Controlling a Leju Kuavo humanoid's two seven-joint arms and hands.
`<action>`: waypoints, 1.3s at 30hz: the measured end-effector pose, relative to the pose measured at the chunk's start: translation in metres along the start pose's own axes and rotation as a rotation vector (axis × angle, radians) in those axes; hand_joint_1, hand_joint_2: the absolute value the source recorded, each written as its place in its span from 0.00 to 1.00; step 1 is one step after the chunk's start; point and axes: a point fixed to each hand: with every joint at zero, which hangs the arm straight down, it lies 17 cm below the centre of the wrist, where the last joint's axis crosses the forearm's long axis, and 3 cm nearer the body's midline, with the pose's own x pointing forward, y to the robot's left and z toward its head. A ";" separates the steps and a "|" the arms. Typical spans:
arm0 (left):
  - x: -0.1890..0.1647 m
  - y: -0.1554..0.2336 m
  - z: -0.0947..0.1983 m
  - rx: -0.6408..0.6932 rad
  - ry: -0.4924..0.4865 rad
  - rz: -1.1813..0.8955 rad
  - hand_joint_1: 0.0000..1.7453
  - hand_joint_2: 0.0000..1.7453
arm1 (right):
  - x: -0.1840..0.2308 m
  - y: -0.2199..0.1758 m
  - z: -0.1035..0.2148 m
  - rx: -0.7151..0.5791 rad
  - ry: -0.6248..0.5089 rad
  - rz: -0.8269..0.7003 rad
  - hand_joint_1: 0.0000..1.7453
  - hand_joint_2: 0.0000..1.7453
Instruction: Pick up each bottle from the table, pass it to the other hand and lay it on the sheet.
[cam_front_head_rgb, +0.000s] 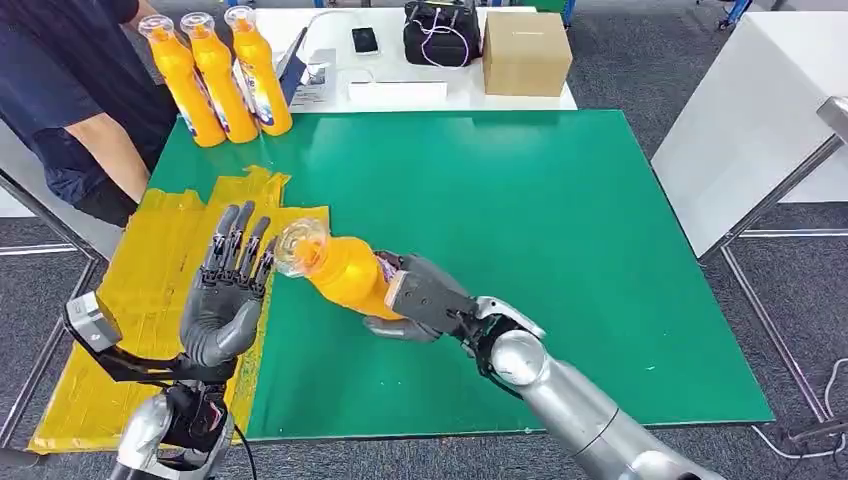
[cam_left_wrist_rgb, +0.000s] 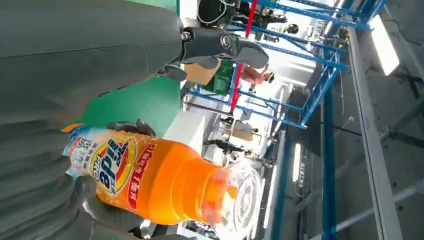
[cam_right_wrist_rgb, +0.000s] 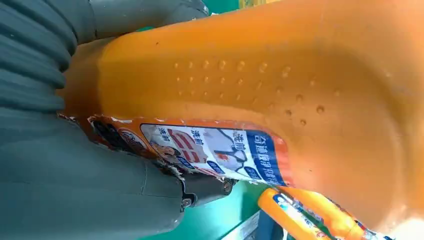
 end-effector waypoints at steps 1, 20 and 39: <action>-0.001 -0.002 0.001 -0.010 0.005 0.006 0.00 1.00 | -0.001 0.000 0.000 0.002 0.003 0.004 1.00 1.00; -0.019 -0.018 0.005 -0.069 0.075 -0.037 0.00 1.00 | -0.018 0.007 -0.002 0.044 0.054 0.101 1.00 1.00; -0.029 -0.020 0.003 -0.047 0.093 -0.094 0.00 1.00 | -0.022 0.007 -0.023 -0.025 0.083 0.227 1.00 1.00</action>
